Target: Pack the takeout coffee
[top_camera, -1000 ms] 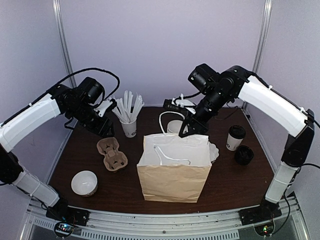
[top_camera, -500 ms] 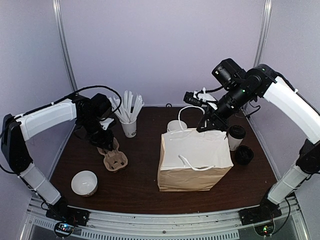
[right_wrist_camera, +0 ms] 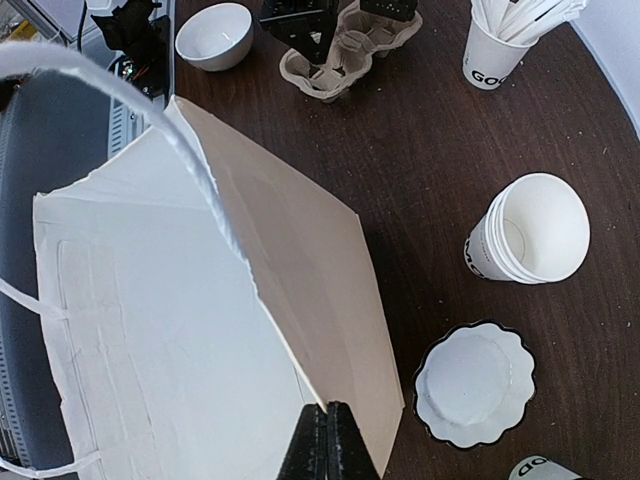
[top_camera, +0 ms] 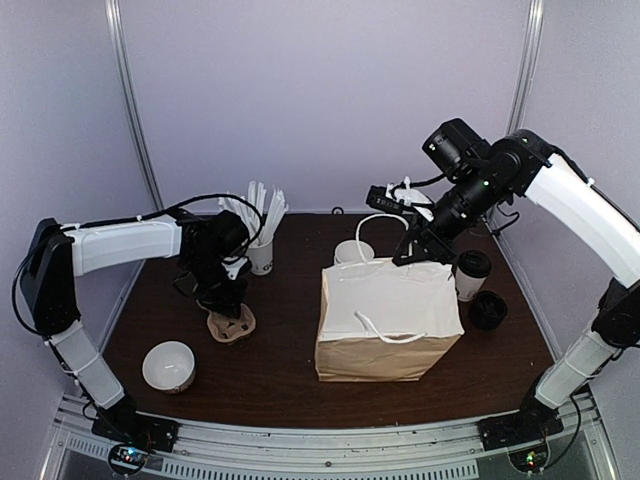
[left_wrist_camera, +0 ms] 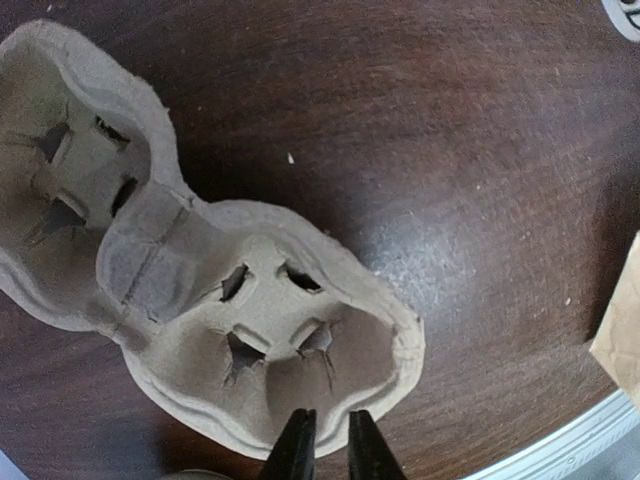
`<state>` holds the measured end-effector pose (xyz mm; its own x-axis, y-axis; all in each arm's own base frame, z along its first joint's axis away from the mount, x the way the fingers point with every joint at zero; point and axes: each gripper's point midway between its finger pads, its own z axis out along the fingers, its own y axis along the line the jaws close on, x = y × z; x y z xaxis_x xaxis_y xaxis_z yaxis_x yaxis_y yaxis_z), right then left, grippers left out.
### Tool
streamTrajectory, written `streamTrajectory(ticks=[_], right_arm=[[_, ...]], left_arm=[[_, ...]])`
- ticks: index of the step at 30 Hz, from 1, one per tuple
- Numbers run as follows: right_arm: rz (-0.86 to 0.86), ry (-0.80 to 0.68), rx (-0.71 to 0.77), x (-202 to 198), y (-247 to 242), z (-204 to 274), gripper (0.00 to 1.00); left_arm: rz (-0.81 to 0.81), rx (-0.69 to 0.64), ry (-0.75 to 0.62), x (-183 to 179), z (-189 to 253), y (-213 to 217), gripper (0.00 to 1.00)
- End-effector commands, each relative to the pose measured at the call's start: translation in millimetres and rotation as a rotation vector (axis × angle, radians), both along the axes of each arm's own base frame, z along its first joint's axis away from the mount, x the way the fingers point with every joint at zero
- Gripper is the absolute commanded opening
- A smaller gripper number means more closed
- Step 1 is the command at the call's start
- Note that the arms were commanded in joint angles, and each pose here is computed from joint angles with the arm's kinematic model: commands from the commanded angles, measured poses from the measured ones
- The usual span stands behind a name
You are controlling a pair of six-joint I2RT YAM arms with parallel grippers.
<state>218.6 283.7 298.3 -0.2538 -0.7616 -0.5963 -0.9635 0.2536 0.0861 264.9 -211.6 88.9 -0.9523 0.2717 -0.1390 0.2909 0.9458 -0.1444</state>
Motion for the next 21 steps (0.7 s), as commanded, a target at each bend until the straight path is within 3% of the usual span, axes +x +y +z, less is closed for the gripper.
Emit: streamTrajectory(ticks=[1,4,12,21], right_arm=[[-0.002,-0.052,0.021,2,-4,12,0.00],[-0.002,-0.051,0.017,2,-5,12,0.00],[-0.007,-0.059,0.010,2,-7,10,0.00],[-0.014,-0.064,-0.003,5,-8,7,0.00]], left_arm=[[-0.036,0.041,-0.026,13,-15,-5,0.08],[-0.046,0.059,-0.008,9,-23,-3,0.04],[-0.134,0.059,0.034,8,-45,-21,0.06],[-0.238,-0.092,-0.038,57,-35,-89,0.06]])
